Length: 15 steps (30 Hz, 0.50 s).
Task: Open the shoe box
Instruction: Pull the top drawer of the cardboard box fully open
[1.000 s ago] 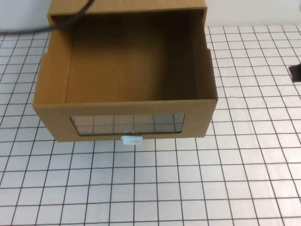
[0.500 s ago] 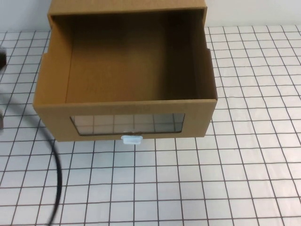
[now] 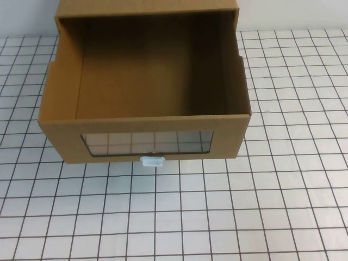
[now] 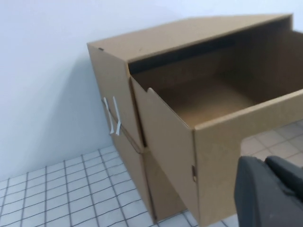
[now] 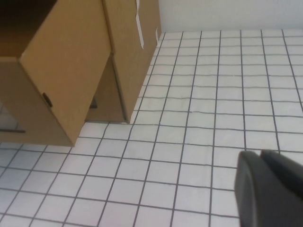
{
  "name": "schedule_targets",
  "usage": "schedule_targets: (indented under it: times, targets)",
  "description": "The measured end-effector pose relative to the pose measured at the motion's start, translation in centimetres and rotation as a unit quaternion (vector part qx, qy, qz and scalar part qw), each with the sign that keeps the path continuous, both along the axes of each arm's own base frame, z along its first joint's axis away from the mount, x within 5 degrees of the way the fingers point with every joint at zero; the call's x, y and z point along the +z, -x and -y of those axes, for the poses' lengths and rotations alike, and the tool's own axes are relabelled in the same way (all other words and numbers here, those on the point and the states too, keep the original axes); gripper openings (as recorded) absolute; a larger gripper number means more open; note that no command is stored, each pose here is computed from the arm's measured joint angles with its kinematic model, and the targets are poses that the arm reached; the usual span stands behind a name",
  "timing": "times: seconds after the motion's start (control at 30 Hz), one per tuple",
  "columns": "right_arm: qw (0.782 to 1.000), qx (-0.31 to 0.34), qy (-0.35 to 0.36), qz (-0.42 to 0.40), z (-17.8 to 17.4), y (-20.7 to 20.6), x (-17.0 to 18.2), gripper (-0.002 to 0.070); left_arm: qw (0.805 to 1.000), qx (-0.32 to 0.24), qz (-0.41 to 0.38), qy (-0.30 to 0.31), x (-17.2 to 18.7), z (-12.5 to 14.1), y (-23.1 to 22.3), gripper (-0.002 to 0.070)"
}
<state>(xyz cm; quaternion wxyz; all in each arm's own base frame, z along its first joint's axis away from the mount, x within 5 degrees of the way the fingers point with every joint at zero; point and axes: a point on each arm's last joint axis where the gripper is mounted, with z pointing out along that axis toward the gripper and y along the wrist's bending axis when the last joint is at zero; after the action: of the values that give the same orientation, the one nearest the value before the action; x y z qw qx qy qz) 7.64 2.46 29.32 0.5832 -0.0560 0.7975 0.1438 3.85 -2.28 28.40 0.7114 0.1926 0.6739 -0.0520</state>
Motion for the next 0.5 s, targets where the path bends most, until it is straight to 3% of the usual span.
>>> schedule_targets:
  times: [0.27, 0.5]
  targets:
    - [0.997, 0.000, -0.024, 0.070, 1.0, 3.3, -2.4, -0.0013, 0.999, -0.005, -0.020, 0.025, -3.6, 0.1, 0.1, -0.0002]
    - [0.993, -0.003, -0.024, 0.117, 1.2, 3.5, -2.4, -0.0013, 0.997, 0.047, -0.023, 0.063, -7.4, -0.6, -1.4, -0.0002]
